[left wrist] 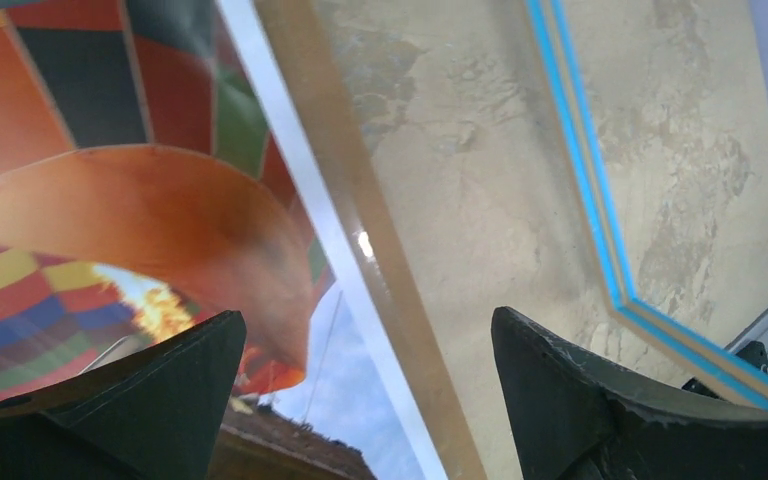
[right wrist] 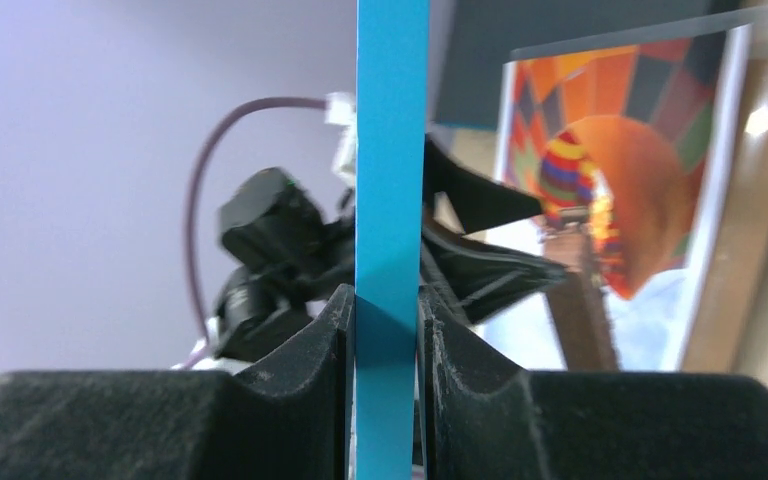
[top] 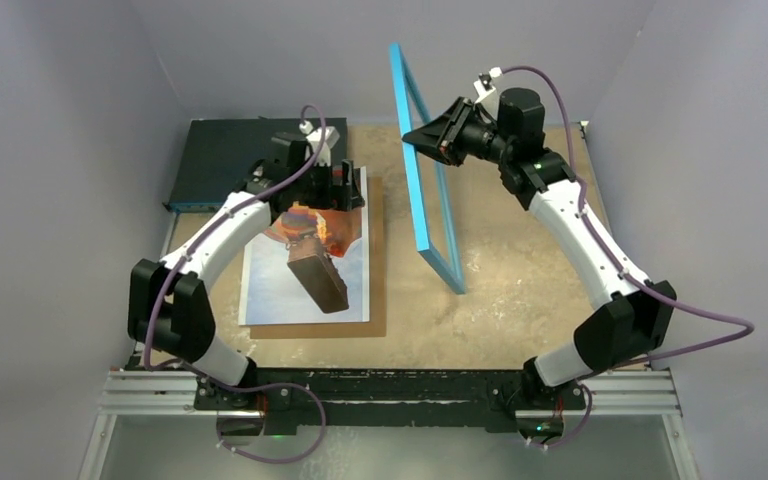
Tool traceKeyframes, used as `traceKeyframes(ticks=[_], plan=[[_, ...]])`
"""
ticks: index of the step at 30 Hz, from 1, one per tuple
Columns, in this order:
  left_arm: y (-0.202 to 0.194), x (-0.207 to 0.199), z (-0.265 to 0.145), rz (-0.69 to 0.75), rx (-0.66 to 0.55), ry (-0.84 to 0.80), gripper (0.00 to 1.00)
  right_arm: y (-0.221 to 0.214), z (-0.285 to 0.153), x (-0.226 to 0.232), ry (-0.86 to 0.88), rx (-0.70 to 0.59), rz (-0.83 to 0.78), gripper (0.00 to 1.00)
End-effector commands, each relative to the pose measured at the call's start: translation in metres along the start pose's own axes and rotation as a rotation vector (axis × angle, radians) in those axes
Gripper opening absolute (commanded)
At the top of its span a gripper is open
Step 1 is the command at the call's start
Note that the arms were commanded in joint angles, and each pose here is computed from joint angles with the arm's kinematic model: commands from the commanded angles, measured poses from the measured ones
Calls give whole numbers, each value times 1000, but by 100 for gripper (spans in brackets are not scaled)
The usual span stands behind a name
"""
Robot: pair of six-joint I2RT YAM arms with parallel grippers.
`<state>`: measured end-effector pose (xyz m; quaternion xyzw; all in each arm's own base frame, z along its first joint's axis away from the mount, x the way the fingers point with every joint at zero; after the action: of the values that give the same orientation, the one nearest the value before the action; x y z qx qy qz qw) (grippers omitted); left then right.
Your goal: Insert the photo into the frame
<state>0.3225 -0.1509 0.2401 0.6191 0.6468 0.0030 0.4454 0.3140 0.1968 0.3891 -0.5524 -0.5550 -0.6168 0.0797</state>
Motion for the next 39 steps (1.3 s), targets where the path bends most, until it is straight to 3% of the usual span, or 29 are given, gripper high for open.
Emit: traceKeyframes(ticks=[1,11,25,33,34,37,39], plan=[[-6,-27,26,67,-14,-72,93,14,-34,53,327,-65,-12,0],[-38,-51,80,255,48,6,94,-18,-44,20,473,-99,186,0],[-71,-85,136,550,-14,126,94,-37,-54,-33,397,-145,304,0],[-99,-69,164,694,11,286,89,-37,-69,-57,340,-150,306,0],[-102,-66,167,711,16,305,88,-36,-71,-59,333,-153,299,1],[-108,-60,172,736,30,342,85,-35,-77,-67,286,-158,293,22],[-111,-57,173,738,33,345,85,-34,-80,-71,244,-170,280,31]])
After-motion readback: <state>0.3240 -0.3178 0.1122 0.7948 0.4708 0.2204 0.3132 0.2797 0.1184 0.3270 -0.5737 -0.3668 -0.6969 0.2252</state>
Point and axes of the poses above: each gripper's point midway between its finger pads, its own z axis out along the fingers, its own x axis along the line the jaws close on, y = z × x, the point moved 9 cm from there along -z, back along the fingers, and after that the axes turned 14 degrees about -z, right-handed, at the moved point
